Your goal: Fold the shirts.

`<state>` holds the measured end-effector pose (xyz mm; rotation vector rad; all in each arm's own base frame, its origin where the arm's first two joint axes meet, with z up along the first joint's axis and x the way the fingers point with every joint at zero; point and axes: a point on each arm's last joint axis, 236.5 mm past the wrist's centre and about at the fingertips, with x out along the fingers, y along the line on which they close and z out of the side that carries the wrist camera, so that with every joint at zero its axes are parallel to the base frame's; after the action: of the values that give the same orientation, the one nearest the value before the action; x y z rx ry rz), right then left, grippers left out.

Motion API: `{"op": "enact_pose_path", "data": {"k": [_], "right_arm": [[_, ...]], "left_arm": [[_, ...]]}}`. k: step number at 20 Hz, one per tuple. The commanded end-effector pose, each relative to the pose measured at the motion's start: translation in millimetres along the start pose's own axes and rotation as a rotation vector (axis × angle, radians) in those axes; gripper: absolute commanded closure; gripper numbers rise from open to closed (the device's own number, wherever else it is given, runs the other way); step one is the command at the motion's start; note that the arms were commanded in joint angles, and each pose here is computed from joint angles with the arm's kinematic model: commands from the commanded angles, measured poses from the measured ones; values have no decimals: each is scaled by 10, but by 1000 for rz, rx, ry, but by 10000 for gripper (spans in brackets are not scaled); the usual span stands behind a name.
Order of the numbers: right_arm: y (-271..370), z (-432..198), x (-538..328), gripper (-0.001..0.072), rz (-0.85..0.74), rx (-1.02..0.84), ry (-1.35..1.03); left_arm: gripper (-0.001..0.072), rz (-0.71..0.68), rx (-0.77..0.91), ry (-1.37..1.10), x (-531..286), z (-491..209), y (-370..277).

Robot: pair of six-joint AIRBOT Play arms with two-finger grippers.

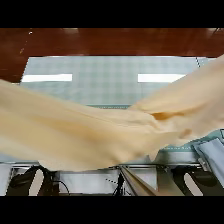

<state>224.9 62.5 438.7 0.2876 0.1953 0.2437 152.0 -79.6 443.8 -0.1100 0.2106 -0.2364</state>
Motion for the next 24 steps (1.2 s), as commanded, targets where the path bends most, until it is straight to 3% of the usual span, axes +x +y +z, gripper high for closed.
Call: {"op": "enact_pose_path", "data": {"k": [1,7,14,19,24], "right_arm": [[-249,-448,227,694,-75,-5,218],[-782,-974,1558,694,-102,-16,461],[-1450,-2067,3125,694,-101,83,630],[-1784,-2610,3679,694,-140,174,641],[-2028,-3008,3863,694,-215,314,675]], "left_arm": [[689,103,-32,189,54,-415,298],[688,102,-206,433,1023,-1085,869],[688,-3,-454,515,2577,-1858,1366],[687,-3,-514,691,3396,-2778,1555],[687,-8,-567,876,3661,-3600,1555]]}}
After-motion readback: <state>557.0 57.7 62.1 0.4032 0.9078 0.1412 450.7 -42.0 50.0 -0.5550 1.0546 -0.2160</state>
